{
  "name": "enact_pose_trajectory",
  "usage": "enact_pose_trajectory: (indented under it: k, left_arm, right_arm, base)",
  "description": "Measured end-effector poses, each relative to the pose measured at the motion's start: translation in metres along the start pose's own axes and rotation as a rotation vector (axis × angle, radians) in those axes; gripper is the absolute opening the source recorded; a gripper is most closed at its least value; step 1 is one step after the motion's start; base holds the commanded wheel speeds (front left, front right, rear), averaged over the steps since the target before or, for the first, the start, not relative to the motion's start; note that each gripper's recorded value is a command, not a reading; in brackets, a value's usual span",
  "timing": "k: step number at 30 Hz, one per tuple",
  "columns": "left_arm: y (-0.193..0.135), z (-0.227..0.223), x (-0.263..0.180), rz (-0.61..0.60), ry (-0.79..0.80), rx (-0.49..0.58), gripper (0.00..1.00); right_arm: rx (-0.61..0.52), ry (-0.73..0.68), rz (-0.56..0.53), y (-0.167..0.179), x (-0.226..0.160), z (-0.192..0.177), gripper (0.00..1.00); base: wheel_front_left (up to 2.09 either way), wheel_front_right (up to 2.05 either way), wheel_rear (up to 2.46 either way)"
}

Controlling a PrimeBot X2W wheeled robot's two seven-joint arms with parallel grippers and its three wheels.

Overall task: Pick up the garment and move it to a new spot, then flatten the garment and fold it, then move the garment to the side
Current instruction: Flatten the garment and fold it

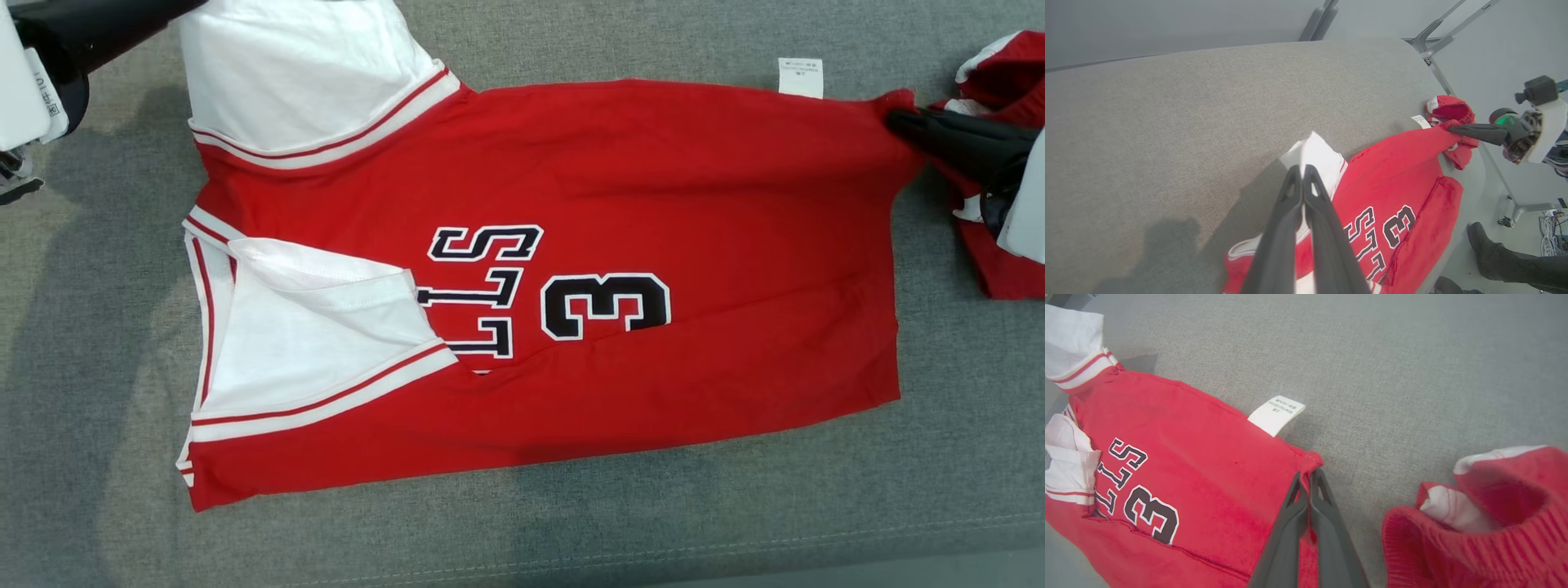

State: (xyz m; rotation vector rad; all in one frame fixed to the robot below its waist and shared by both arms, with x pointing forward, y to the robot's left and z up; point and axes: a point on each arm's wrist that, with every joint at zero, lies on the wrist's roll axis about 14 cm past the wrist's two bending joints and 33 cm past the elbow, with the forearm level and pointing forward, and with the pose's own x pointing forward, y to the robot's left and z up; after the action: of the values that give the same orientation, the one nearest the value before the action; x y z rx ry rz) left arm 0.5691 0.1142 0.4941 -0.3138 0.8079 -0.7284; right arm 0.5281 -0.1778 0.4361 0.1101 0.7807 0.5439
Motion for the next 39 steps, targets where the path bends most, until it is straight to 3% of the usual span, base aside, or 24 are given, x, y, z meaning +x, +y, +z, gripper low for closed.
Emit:
enact_pose_trajectory:
  k: [7,14,23,29,39]
  left_arm:
    - [-0.017,-0.009,-0.021,-0.055,0.003,-0.056,0.00]
    - [-0.028,-0.017,-0.034,-0.084,-0.032,-0.062,0.00]
    - [-0.045,-0.030,-0.046,-0.127,-0.036,-0.062,0.00]
    - [-0.055,-0.049,-0.061,-0.145,-0.053,-0.084,0.00]
    - [-0.049,-0.087,-0.081,-0.123,-0.107,-0.273,0.00]
  right_arm:
    - [-0.003,0.037,0.021,0.002,-0.007,-0.013,0.00]
    - [-0.167,-0.177,-0.018,0.000,-0.005,0.020,0.00]
    - [-0.245,-0.182,-0.019,0.007,0.002,-0.005,0.00]
    - [-0.205,-0.166,0.024,0.017,-0.005,-0.034,0.00]
    - [-0.111,-0.185,0.061,0.025,-0.015,-0.059,0.00]
  base:
    - [0.00,0.00,0.00]
    - [0.00,0.00,0.00]
    - [0.00,0.00,0.00]
    - [0.00,0.00,0.00]
    - [0.00,0.00,0.00]
